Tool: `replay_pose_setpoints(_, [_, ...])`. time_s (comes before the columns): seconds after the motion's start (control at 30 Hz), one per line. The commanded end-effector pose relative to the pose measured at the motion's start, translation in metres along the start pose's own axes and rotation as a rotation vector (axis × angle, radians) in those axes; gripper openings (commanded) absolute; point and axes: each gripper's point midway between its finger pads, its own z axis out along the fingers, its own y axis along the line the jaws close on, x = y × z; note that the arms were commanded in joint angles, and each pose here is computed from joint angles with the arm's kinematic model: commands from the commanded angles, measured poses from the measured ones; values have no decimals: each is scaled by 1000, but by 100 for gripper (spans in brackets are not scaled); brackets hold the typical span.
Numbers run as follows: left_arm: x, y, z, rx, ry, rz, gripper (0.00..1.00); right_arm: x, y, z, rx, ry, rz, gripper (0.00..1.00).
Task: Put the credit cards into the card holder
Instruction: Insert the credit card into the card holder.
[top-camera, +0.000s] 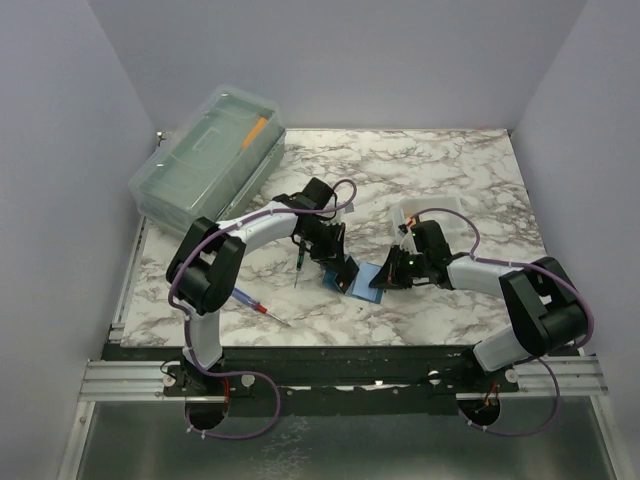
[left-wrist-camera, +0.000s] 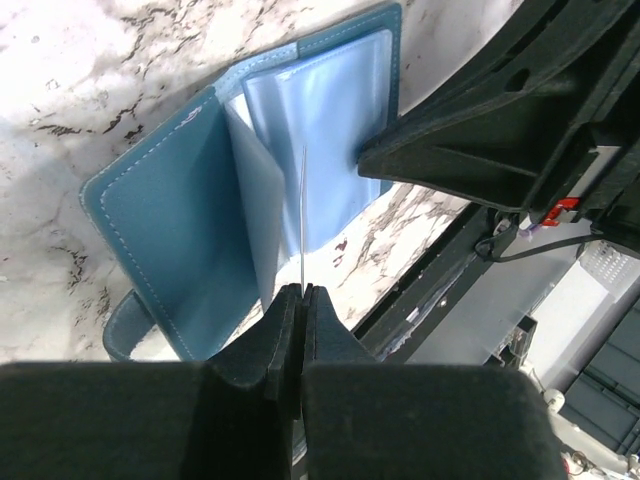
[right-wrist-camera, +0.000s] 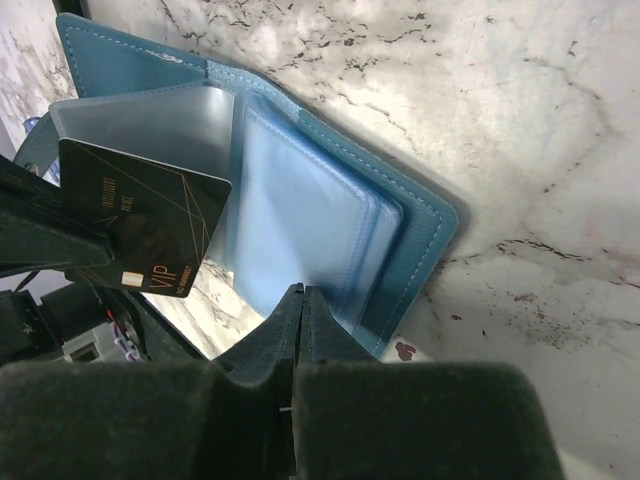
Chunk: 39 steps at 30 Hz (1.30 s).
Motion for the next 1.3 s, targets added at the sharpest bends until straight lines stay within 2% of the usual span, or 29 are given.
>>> replay_pose_setpoints(0.0, [5, 13, 4, -34, 31, -12, 0, 11, -30, 2, 141, 24, 34, 0])
replay_pose_setpoints(0.37, [8, 26, 5, -15, 36, -47, 0, 10, -32, 0, 148, 19, 19, 0])
replay_pose_setpoints(0.87, [7, 10, 10, 106, 44, -49, 0, 15, -33, 2, 136, 34, 22, 0])
replay_pose_setpoints(1.27, [7, 1, 1, 115, 8, -31, 0, 16, -33, 3, 134, 36, 21, 0])
